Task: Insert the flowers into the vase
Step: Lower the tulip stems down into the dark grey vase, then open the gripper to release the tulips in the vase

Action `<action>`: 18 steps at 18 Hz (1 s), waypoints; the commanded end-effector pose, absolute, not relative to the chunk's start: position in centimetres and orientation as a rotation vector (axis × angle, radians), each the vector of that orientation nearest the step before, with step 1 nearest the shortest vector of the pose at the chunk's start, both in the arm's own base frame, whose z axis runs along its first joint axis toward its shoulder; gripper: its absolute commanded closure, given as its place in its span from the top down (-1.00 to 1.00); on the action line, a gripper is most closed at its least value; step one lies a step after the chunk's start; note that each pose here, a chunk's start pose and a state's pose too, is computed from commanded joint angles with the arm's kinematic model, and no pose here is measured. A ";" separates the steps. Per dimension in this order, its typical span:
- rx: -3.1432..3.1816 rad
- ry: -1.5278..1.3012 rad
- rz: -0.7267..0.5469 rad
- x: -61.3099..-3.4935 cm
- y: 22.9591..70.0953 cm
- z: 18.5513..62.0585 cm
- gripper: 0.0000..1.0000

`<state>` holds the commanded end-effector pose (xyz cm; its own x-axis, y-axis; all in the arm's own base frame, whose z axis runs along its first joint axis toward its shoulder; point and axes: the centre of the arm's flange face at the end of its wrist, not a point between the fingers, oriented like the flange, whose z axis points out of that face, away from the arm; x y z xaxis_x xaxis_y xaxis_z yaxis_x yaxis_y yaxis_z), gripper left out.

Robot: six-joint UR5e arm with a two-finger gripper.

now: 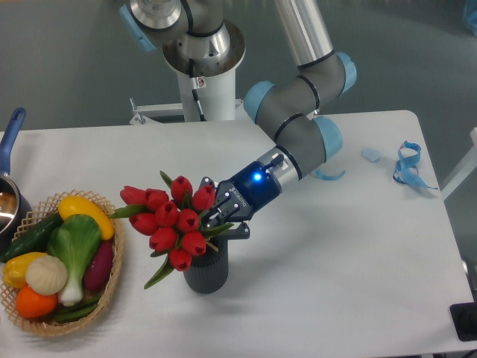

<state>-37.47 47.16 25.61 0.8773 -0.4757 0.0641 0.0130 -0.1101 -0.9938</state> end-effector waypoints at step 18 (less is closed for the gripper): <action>-1.635 0.364 -0.376 -39.0 45.7 26.0 1.00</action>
